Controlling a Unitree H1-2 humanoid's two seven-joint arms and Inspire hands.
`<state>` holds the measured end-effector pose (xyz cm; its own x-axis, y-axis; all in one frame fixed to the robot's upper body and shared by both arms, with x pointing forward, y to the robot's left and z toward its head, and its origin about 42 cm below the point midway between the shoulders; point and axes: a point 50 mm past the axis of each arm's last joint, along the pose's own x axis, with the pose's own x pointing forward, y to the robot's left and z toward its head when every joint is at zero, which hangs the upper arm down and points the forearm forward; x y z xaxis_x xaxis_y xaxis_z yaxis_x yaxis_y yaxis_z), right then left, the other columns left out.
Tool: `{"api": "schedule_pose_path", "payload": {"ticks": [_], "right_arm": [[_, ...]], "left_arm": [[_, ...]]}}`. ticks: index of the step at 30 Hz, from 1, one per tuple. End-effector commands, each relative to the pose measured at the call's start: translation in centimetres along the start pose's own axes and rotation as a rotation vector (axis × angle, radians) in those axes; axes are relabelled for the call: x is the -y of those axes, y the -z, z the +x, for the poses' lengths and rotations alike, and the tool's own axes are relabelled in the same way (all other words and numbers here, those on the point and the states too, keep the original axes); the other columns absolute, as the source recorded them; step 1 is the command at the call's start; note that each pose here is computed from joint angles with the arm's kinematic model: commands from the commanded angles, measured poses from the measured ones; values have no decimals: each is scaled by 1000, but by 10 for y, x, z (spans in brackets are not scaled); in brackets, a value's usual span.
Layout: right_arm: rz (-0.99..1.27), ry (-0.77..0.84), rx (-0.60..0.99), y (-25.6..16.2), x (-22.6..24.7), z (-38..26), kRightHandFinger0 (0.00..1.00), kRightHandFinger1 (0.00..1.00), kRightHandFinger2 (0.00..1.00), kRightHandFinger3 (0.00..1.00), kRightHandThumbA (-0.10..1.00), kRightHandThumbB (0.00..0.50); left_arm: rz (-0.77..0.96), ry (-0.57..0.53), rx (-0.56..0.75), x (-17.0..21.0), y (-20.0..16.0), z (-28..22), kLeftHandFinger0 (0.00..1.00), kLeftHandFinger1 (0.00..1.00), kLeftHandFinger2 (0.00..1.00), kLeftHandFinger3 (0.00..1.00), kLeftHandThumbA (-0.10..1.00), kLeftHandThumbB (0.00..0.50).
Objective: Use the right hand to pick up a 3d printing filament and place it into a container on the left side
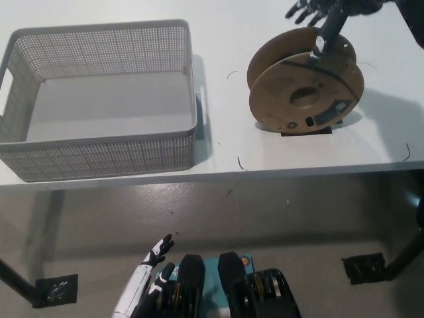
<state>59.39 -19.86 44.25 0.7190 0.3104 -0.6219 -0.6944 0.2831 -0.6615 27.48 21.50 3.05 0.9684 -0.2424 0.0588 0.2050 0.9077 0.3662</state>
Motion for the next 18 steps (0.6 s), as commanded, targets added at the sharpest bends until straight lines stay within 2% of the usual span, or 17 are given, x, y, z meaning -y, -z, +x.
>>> {"api": "schedule_pose_path", "payload": {"ticks": [1, 2, 6, 9, 10, 11, 12, 13, 14, 15, 16, 17, 18], "right_arm": [[-62, 27, -19, -14, 3, 0, 1000, 1000, 1000, 1000, 1000, 345], [-103, 22, -58, -10, -3, 6, 1000, 1000, 1000, 1000, 1000, 393], [-160, -9, -96, 0, -16, 19, 1000, 1000, 1000, 1000, 1000, 391], [-210, -39, -157, 12, -35, 35, 1000, 1000, 1000, 1000, 1000, 430], [-220, -40, -154, 14, -36, 37, 1000, 1000, 1000, 1000, 1000, 404], [-229, -43, -146, 16, -40, 40, 1000, 1000, 1000, 1000, 1000, 399], [-209, -42, -153, 19, -43, 42, 1000, 1000, 1000, 1000, 1000, 450], [-187, -38, -162, 20, -44, 43, 1000, 1000, 1000, 1000, 1000, 454], [-172, -9, -143, 21, -44, 44, 1000, 1000, 1000, 1000, 1000, 438], [-152, 51, -108, 22, -43, 46, 960, 1000, 1000, 1000, 750, 362], [-108, 89, -78, 24, -44, 48, 601, 641, 645, 830, 468, 258], [-161, 171, -56, 25, -44, 50, 491, 605, 614, 461, 205, 289], [-176, 217, -42, 26, -44, 52, 311, 413, 452, 247, -62, 287]], "left_arm": [[2, 2, 62, -4, -7, 3, 1000, 1000, 1000, 1000, 1000, 239], [2, 6, 61, -3, -7, 3, 1000, 1000, 1000, 1000, 1000, 250], [7, 13, 62, -2, -7, 4, 1000, 1000, 1000, 1000, 1000, 247], [11, 15, 64, 0, -8, 3, 1000, 1000, 1000, 1000, 1000, 247], [13, 15, 68, -1, -9, 5, 1000, 1000, 1000, 1000, 1000, 242], [12, 13, 73, -1, -11, 7, 1000, 1000, 1000, 1000, 1000, 236], [9, 12, 74, -1, -11, 7, 1000, 1000, 1000, 1000, 1000, 235], [7, 11, 76, -2, -11, 8, 1000, 1000, 1000, 1000, 1000, 235], [4, 10, 77, -3, -11, 9, 1000, 1000, 1000, 1000, 1000, 237], [0, 11, 80, -4, -12, 10, 1000, 1000, 1000, 1000, 1000, 234], [6, 13, 82, -5, -12, 11, 1000, 1000, 1000, 1000, 1000, 238], [9, 15, 84, -5, -12, 12, 1000, 1000, 1000, 1000, 1000, 244], [12, 18, 86, -5, -13, 13, 1000, 1000, 1000, 1000, 1000, 249]]}}
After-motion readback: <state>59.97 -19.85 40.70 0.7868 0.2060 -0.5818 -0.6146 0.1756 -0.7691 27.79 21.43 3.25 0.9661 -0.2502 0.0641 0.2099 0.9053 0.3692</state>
